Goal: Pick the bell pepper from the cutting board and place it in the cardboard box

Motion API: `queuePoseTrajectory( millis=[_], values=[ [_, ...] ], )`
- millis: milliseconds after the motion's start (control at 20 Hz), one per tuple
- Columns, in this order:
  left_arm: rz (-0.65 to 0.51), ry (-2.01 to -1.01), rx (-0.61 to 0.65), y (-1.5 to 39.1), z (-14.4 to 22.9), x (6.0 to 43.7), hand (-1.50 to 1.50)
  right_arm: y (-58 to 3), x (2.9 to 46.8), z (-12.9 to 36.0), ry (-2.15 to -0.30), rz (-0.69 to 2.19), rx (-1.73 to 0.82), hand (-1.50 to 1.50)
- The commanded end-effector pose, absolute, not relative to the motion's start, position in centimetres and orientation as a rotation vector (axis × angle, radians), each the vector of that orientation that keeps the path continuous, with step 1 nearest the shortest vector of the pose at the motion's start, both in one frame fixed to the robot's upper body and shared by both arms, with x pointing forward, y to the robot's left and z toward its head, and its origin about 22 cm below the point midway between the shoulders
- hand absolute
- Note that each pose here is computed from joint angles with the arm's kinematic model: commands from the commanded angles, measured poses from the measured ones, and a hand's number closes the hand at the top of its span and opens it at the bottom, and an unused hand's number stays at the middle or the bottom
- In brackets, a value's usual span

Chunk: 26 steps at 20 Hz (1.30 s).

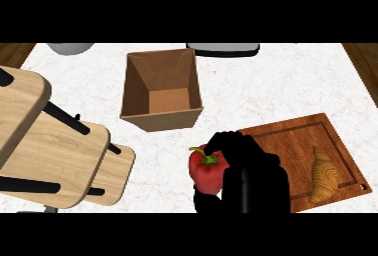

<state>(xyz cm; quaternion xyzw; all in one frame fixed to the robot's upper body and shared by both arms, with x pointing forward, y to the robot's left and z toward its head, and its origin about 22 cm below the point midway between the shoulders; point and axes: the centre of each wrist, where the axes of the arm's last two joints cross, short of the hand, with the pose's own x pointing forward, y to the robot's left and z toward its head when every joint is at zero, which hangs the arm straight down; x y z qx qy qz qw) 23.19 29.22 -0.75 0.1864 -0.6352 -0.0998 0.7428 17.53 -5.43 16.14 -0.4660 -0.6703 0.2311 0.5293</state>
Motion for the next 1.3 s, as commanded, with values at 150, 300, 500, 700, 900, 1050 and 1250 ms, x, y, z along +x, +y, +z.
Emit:
queuePoseTrajectory(
  millis=[150,300,500,700,900,1050,1250],
  values=[
    [-0.238,-1.454,0.374,28.4,1.6,24.5,0.00,-2.9,22.0,19.8,-1.520,0.444,-1.090,1.50],
    [-0.230,-1.450,0.367,28.3,1.0,25.2,0.00,-2.5,25.6,20.7,-1.504,0.450,-1.080,1.50],
    [-0.234,-1.476,0.376,27.1,0.0,24.5,0.00,-2.1,29.9,20.0,-1.449,0.452,-1.057,1.50],
    [-0.225,-1.485,0.369,28.2,0.5,24.4,0.00,-1.2,32.6,18.7,-1.372,0.473,-1.044,1.50],
    [-0.246,-1.479,0.355,27.6,1.5,26.0,0.00,-0.4,35.1,18.2,-1.338,0.515,-1.022,1.50],
    [-0.262,-1.488,0.332,27.0,1.2,25.6,0.00,-0.6,37.3,16.6,-1.259,0.498,-1.041,1.50],
    [-0.257,-1.486,0.332,27.1,0.9,25.7,0.00,-1.4,38.3,13.8,-1.178,0.432,-0.983,-1.50]
  ],
)
